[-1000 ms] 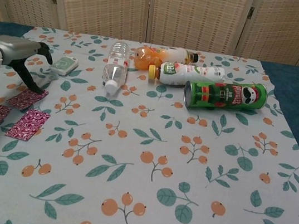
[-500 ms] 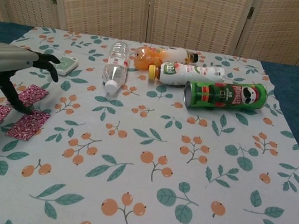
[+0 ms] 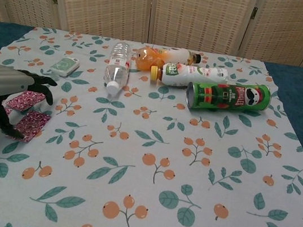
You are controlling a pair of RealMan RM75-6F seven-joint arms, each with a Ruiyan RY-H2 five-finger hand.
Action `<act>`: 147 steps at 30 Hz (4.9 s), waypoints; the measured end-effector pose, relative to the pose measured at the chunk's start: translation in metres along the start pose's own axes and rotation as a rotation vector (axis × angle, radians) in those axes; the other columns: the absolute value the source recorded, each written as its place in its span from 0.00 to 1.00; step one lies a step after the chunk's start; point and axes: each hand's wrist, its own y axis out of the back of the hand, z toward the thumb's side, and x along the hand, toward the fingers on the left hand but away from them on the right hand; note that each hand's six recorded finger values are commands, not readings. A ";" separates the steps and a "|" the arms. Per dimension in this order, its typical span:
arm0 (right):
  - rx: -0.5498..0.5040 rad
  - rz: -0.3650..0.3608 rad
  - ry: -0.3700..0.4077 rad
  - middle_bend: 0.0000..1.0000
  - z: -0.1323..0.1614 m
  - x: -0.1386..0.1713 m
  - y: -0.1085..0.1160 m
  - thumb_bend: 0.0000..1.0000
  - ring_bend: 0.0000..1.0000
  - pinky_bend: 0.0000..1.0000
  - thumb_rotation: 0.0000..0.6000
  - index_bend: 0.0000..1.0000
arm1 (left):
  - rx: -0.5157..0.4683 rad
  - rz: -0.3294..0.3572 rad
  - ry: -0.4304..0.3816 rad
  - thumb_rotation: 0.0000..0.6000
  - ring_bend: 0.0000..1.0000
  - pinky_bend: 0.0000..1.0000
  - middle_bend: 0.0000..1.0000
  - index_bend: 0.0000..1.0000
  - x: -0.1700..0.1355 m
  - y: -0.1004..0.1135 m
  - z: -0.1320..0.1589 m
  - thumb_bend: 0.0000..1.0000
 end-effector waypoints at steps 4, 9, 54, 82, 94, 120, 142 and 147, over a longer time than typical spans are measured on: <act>-0.001 0.000 0.001 0.00 0.000 0.000 0.000 0.16 0.00 0.00 0.78 0.00 | 0.008 0.000 0.008 0.86 0.00 0.00 0.02 0.27 -0.001 -0.003 -0.002 0.13; 0.000 0.001 0.003 0.00 0.001 -0.001 0.000 0.16 0.00 0.00 0.78 0.00 | 0.008 -0.001 0.017 0.87 0.00 0.00 0.02 0.27 -0.003 -0.008 -0.003 0.14; -0.005 -0.004 0.004 0.00 0.000 0.001 0.001 0.16 0.00 0.00 0.78 0.00 | -0.004 -0.002 0.033 0.99 0.00 0.00 0.02 0.36 -0.006 -0.007 -0.010 0.17; -0.012 -0.005 0.023 0.00 0.007 -0.001 0.000 0.16 0.00 0.00 0.78 0.00 | -0.017 0.015 0.177 1.00 0.00 0.00 0.02 0.32 -0.031 -0.019 -0.077 0.18; -0.014 -0.011 0.021 0.00 0.006 0.002 0.001 0.16 0.00 0.00 0.78 0.00 | -0.033 -0.004 0.197 1.00 0.00 0.00 0.02 0.31 -0.029 -0.028 -0.083 0.18; -0.017 -0.015 0.012 0.00 0.002 0.005 0.002 0.16 0.00 0.00 0.79 0.00 | -0.042 -0.029 0.201 0.96 0.00 0.00 0.02 0.26 -0.028 -0.028 -0.075 0.17; -0.019 -0.017 0.002 0.00 -0.002 0.008 0.003 0.16 0.00 0.00 0.78 0.00 | 0.034 0.058 0.114 1.00 0.00 0.00 0.02 0.25 0.013 0.023 -0.048 0.17; -0.020 -0.020 -0.007 0.00 -0.004 0.009 0.003 0.16 0.00 0.00 0.79 0.00 | 0.054 0.028 0.115 1.00 0.00 0.00 0.02 0.25 0.031 0.021 -0.048 0.17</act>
